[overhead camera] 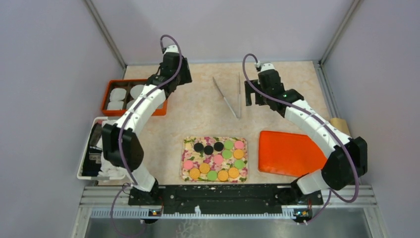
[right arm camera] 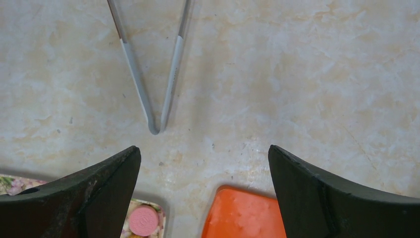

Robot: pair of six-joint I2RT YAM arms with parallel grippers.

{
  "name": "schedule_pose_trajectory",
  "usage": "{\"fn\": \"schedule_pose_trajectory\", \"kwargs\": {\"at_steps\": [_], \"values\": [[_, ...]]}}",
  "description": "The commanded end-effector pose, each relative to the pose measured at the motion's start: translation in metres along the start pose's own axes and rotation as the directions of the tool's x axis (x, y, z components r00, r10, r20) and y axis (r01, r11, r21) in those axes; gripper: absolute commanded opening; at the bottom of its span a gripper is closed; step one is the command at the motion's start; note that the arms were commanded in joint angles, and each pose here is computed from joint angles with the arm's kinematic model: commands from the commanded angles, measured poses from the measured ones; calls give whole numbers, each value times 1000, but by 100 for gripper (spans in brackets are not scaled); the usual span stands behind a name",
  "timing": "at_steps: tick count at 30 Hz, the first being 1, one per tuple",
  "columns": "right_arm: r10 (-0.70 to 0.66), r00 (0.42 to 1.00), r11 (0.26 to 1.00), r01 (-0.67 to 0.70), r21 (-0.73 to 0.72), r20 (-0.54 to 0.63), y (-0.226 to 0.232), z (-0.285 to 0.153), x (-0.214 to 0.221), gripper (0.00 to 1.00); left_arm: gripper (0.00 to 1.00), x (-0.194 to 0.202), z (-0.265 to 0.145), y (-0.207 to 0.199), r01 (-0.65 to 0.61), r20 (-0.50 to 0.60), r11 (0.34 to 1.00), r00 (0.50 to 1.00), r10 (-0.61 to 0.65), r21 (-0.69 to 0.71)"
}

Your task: Pack the cookies

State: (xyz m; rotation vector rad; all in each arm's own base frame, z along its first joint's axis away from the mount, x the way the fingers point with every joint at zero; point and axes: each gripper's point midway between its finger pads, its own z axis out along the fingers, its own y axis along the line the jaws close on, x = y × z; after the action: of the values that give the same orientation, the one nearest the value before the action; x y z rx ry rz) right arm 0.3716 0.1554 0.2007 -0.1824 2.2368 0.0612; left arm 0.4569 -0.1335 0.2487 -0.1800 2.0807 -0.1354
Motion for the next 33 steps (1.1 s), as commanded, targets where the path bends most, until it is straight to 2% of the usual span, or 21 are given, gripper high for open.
{"fn": "schedule_pose_trajectory", "kwargs": {"at_steps": [1,2,4,12,22,27,33], "values": [[45,994,997,-38,-66,104,7,-27,-22,99,56,17,43,23,33,-102,996,994,-42,-89],[45,994,997,-37,-70,103,7,-28,-20,99,49,23,52,27,32,-124,994,991,-45,-106],[41,994,997,-33,-77,99,7,-29,-17,99,46,35,68,35,28,-170,989,984,-53,-145],[36,997,994,-29,-105,62,11,-25,5,99,58,80,94,78,-3,-294,945,951,-98,-326],[51,999,985,-53,-166,-18,25,-10,35,99,63,59,82,102,13,-229,915,967,-115,-404],[50,998,984,-54,-170,-23,25,-12,38,99,63,75,88,131,14,-274,886,949,-158,-464],[51,998,983,-59,-171,-48,25,-9,48,99,63,90,95,141,5,-290,879,943,-162,-477]]}}
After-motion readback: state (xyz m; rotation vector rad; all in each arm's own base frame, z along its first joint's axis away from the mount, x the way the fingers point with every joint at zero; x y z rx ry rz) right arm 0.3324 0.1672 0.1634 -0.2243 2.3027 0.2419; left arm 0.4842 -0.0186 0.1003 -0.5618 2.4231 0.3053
